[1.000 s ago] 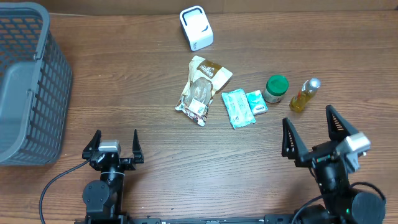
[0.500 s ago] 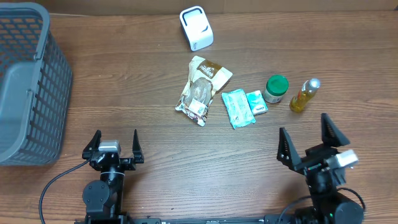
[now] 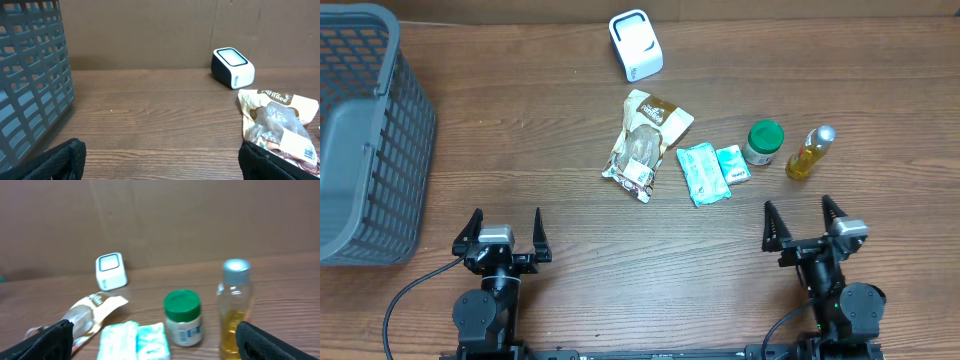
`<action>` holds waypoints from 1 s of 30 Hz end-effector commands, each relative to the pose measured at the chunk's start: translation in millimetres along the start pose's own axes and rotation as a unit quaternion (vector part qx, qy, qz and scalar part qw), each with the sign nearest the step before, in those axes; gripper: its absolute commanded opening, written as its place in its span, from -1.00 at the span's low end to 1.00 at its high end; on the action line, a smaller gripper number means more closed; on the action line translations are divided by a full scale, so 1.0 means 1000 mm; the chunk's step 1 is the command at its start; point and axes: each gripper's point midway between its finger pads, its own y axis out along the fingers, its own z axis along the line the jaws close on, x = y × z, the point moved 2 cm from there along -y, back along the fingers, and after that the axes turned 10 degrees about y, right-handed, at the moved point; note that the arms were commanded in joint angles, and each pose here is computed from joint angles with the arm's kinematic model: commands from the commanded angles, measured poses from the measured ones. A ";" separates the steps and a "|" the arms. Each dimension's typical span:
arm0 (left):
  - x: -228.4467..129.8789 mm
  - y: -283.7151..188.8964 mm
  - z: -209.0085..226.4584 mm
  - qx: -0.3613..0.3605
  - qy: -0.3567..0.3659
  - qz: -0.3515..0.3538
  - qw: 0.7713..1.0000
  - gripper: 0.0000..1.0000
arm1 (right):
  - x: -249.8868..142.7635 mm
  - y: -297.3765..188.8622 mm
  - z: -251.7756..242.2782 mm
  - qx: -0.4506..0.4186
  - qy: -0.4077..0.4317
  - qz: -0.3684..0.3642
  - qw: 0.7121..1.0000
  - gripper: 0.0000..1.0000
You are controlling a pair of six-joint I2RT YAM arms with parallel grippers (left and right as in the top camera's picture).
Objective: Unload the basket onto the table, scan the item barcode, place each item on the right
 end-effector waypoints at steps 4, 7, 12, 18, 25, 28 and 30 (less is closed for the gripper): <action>0.000 0.000 -0.002 -0.006 0.008 -0.003 1.000 0.99 | 0.000 -0.001 -0.005 0.003 -0.005 -0.002 1.000 1.00; 0.000 0.000 -0.002 -0.006 0.008 -0.003 1.000 0.99 | 0.000 -0.001 -0.005 0.001 -0.023 -0.003 1.000 1.00; 0.000 0.000 -0.002 -0.006 0.008 -0.003 1.000 0.99 | 0.000 -0.001 -0.006 0.000 -0.029 -0.003 1.000 1.00; 0.000 0.000 -0.002 -0.006 0.008 -0.003 1.000 0.99 | 0.000 -0.001 -0.006 0.000 -0.029 -0.003 1.000 1.00; 0.000 0.000 -0.002 -0.006 0.008 -0.003 1.000 0.99 | 0.000 -0.001 -0.006 0.000 -0.029 -0.003 1.000 1.00; 0.000 0.000 -0.002 -0.006 0.008 -0.003 1.000 0.99 | 0.000 -0.001 -0.006 0.000 -0.027 -0.003 1.000 1.00; 0.000 0.000 -0.002 -0.006 0.008 -0.003 1.000 0.99 | 0.000 -0.001 -0.006 0.000 -0.027 -0.003 1.000 1.00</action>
